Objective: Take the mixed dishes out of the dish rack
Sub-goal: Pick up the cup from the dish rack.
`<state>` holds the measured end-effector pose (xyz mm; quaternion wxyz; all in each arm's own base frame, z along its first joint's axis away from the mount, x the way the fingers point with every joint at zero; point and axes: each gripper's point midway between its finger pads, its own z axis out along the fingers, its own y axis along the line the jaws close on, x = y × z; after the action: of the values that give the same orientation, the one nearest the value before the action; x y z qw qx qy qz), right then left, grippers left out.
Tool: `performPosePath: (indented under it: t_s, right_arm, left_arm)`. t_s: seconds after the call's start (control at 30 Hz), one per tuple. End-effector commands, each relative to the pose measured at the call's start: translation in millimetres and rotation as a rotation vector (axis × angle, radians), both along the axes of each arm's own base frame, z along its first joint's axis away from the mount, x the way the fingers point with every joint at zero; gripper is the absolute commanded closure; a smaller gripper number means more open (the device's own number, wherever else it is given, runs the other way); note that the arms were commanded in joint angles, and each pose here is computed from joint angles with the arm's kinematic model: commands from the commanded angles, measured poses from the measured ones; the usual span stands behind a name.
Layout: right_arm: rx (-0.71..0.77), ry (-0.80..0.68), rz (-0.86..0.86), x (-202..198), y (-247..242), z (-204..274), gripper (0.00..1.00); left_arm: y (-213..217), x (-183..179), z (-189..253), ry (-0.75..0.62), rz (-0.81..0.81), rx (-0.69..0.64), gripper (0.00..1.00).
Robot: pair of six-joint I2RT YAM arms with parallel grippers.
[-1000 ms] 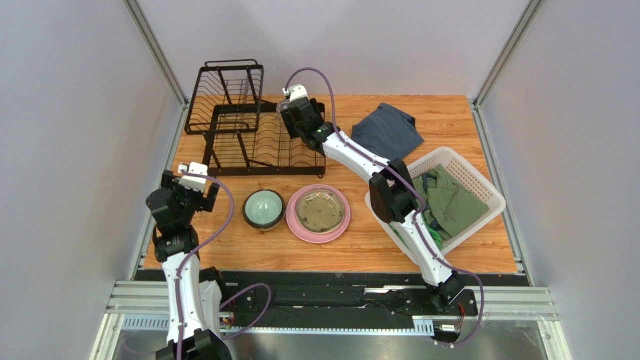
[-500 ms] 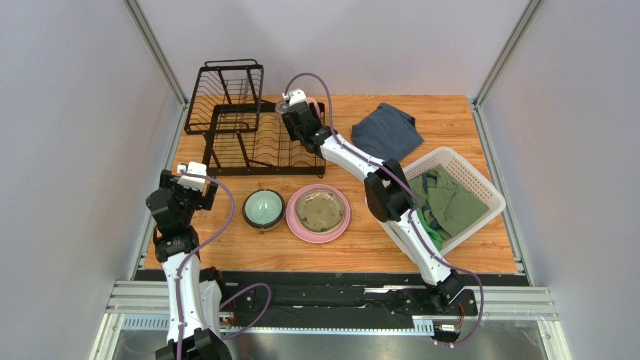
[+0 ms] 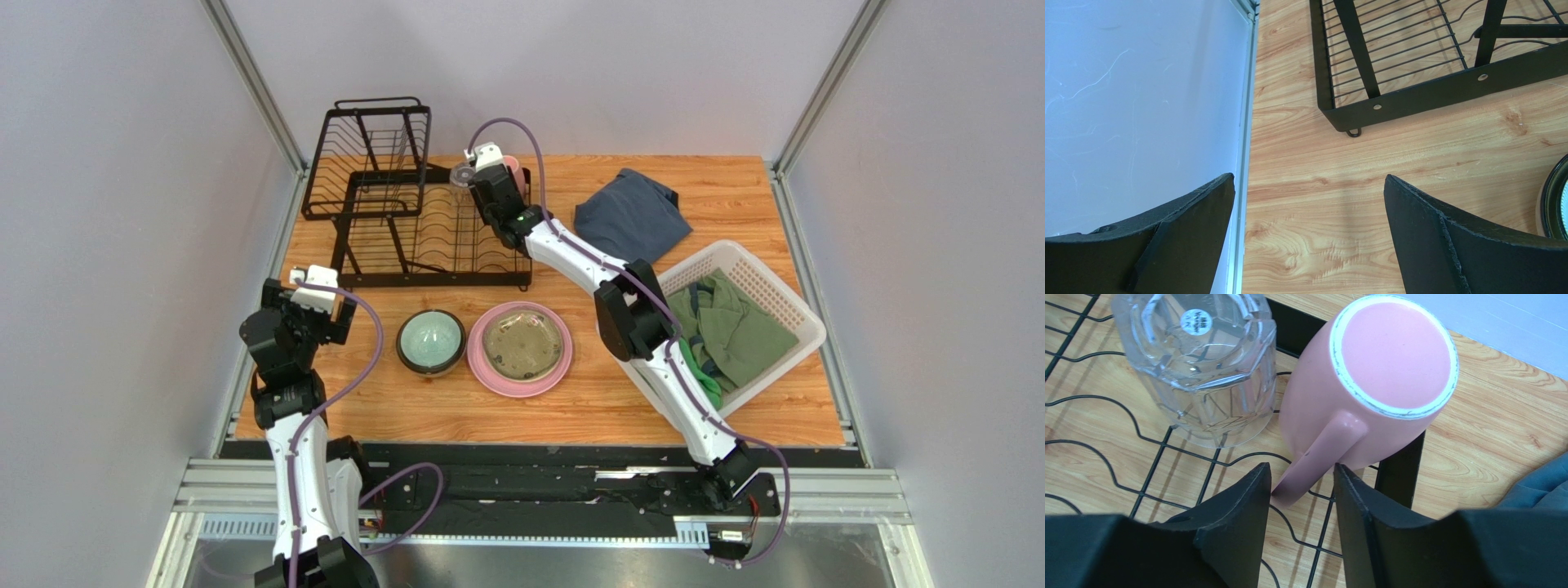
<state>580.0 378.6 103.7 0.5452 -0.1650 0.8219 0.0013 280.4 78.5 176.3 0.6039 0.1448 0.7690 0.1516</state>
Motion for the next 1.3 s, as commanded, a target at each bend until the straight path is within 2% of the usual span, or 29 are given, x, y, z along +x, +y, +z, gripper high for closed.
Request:
performPosePath:
  t_s: [0.0, 0.8, 1.0, 1.27]
  right_arm:
    - [0.034, -0.073, -0.035, 15, -5, 24, 0.56]
    - [0.0, -0.053, -0.057, 16, -24, 19, 0.59]
    - [0.02, -0.046, -0.047, 20, -24, 17, 0.7]
    - [0.034, -0.031, -0.029, 18, -20, 18, 0.79]
  left_arm:
    - [3, 2, 8, -0.037, 0.007, 0.004, 0.01]
    - [2, 5, 4, -0.031, -0.002, 0.0, 0.01]
    - [2, 5, 4, -0.032, -0.001, 0.001, 0.01]
    - [2, 4, 3, -0.028, -0.001, -0.001, 0.01]
